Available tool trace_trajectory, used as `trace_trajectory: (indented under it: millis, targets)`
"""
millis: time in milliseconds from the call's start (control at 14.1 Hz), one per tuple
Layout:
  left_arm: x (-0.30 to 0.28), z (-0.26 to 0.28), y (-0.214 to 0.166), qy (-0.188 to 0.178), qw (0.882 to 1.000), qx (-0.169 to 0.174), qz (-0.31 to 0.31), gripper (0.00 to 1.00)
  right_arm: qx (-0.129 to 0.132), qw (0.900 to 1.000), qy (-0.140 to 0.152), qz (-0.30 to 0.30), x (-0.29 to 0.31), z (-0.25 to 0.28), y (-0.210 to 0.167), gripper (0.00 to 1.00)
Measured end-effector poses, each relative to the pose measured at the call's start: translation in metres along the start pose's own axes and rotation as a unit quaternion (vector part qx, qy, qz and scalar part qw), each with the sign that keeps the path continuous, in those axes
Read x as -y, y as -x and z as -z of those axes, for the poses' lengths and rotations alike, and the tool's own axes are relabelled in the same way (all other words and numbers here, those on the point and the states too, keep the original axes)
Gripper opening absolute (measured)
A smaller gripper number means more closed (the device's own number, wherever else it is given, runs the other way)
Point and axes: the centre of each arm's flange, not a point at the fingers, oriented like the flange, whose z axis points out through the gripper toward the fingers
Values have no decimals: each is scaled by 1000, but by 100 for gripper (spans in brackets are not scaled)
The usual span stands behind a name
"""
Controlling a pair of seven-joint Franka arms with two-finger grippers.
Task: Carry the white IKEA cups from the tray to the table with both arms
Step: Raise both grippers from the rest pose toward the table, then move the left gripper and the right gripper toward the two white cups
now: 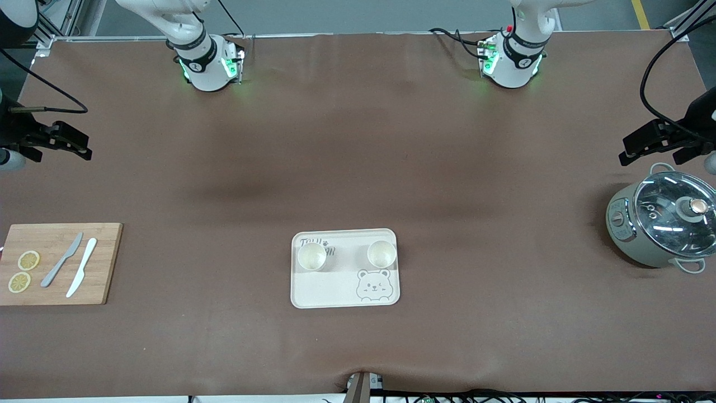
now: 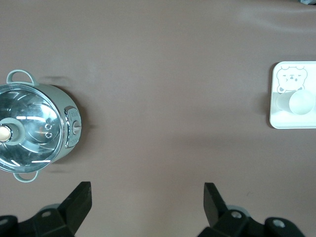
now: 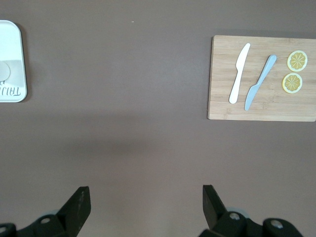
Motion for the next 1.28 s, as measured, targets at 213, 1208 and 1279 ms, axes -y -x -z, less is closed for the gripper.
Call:
trace_trajectory:
  millis: [213, 1208, 1279]
  targets:
    - [0, 0, 0, 0, 1000, 0, 0, 100, 0, 1000, 0, 0, 0, 0, 0, 100]
    - [-9, -49, -7, 3, 998, 57, 13, 100, -27, 995, -78, -62, 83, -64, -77, 100]
    - [-19, -58, -10, 19, 997, 67, 26, 100, -31, 994, -79, -71, 108, -73, -83, 100]
